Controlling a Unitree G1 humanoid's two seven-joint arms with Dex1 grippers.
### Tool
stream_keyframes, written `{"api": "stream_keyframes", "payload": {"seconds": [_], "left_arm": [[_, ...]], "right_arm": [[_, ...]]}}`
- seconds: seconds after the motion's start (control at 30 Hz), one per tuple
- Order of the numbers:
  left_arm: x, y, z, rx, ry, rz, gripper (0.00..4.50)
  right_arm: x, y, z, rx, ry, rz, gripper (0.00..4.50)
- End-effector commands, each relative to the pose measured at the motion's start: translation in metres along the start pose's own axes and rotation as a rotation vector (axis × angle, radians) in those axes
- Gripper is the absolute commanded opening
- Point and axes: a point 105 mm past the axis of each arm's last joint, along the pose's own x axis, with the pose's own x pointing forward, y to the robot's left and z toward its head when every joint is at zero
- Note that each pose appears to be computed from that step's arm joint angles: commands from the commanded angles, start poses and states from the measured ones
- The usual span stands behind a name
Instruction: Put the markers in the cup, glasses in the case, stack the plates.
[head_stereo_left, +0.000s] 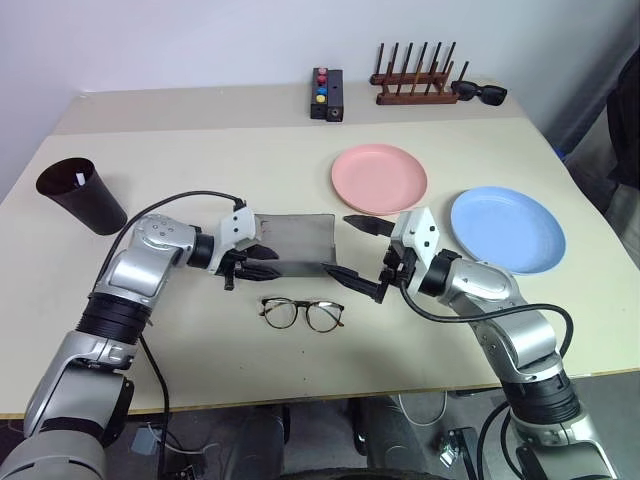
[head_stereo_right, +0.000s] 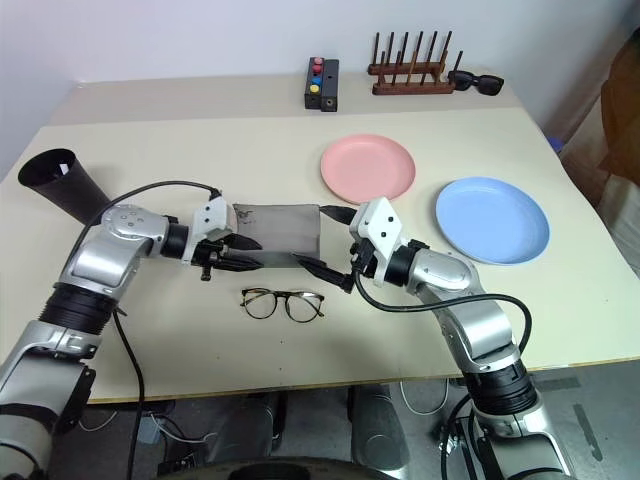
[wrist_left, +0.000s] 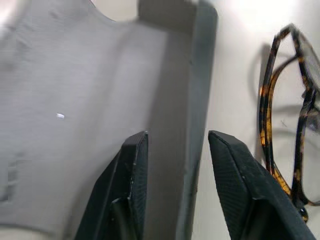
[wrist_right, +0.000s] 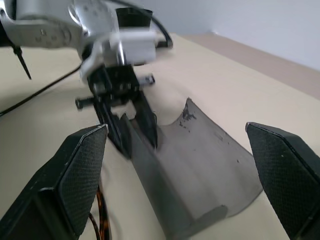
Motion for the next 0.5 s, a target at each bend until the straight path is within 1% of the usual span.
{"api": "stream_keyframes", "payload": {"seconds": [0.03, 0.13, 0.17, 0.27, 0.33, 0.4, 0.5], "left_arm": [[-0.023, 0.001, 0.023, 0.024, -0.071, 0.03, 2.7], [-0.025, -0.01, 0.031, 0.048, -0.089, -0.003, 4.17], [-0.022, -0.018, 0.034, 0.063, -0.091, -0.036, 4.47], [-0.009, -0.041, 0.04, 0.093, -0.089, -0.14, 4.47], [0.004, -0.059, 0.039, 0.121, -0.068, -0.223, 4.47], [0.015, -0.066, 0.033, 0.147, -0.028, -0.269, 4.47], [0.027, -0.069, 0.024, 0.198, 0.034, -0.306, 4.47]], "right_arm": [[-0.014, -0.001, 0.0, -0.044, 0.034, 0.003, 4.5], [-0.027, 0.003, -0.011, -0.043, 0.117, 0.035, 4.5], [-0.034, 0.004, -0.014, -0.042, 0.147, 0.047, 4.5], [-0.047, 0.006, -0.019, -0.039, 0.2, 0.057, 4.5], [-0.053, 0.005, -0.019, -0.041, 0.216, 0.049, 4.5], [-0.055, 0.004, -0.019, -0.045, 0.22, 0.038, 4.5], [-0.055, 0.005, -0.018, -0.048, 0.215, 0.023, 4.5]]}}
